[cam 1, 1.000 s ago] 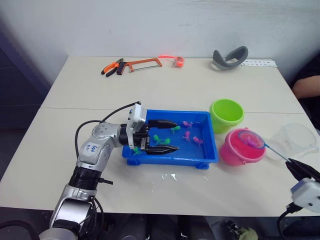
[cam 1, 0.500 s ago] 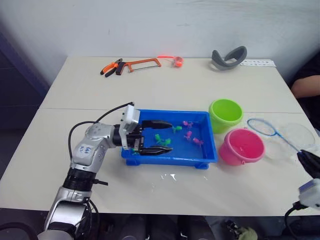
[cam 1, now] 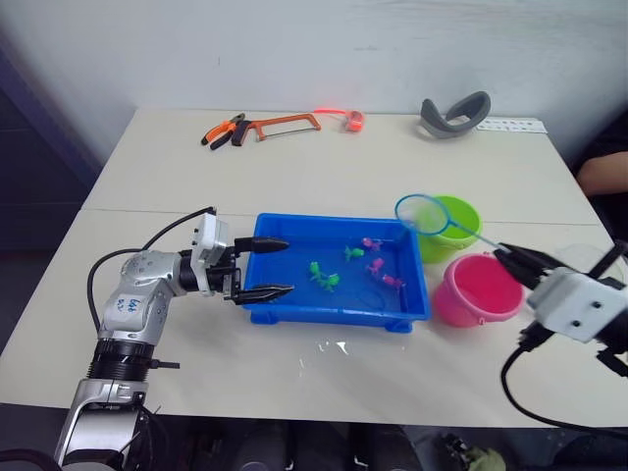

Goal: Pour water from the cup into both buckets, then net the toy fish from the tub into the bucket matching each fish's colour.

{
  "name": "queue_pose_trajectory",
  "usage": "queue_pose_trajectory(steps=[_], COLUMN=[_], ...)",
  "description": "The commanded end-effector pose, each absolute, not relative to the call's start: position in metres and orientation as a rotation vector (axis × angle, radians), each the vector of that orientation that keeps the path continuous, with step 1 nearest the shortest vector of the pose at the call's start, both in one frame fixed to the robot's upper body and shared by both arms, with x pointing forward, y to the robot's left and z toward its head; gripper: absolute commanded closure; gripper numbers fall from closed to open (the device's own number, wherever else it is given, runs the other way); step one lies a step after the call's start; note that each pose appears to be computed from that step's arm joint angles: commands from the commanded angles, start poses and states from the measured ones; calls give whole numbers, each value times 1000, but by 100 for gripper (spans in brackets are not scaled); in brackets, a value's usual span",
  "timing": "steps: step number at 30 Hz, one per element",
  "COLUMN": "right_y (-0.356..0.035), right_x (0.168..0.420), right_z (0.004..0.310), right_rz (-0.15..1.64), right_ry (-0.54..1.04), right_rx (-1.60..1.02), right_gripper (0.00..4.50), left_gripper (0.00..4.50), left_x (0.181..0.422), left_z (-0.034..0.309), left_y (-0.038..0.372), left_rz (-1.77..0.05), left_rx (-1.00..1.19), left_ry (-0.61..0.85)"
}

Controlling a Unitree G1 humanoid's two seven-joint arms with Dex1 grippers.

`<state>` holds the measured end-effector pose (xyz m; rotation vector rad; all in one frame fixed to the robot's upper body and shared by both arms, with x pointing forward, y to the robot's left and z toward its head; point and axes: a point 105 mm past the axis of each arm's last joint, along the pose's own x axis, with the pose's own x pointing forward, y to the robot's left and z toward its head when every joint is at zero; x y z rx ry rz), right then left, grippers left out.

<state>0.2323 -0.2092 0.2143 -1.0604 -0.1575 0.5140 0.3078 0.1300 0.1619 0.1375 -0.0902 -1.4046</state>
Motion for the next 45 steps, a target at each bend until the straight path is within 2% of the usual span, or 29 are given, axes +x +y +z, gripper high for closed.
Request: queue_pose_trajectory(steps=[1,5,11,17,30,45], right_y=[-188,-183,-186,-183,-187,-186], right_x=[232,244,258,262,263,253], right_z=[205,185,193,196,200,189], right_rz=[584,615,584,631,703,912], right_ry=[-118,-12,-19,2,87,268], right_rx=[-1067,-1189,-1286,-1349,-1455,-1510], right_gripper=[450,450,450,450,450,450], left_gripper=[5,5,5,5,5,5], left_x=[304,302,299,296,298,303], left_z=[168,169,168,165,165,169], left_y=[132,130,130,128,125,113], left_rz=[-1399,-1402,-1405,-1403,-1391,-1406], left_rx=[161,169,173,169,151,145], left_ry=[-110,-104,-100,-103,-115,-141])
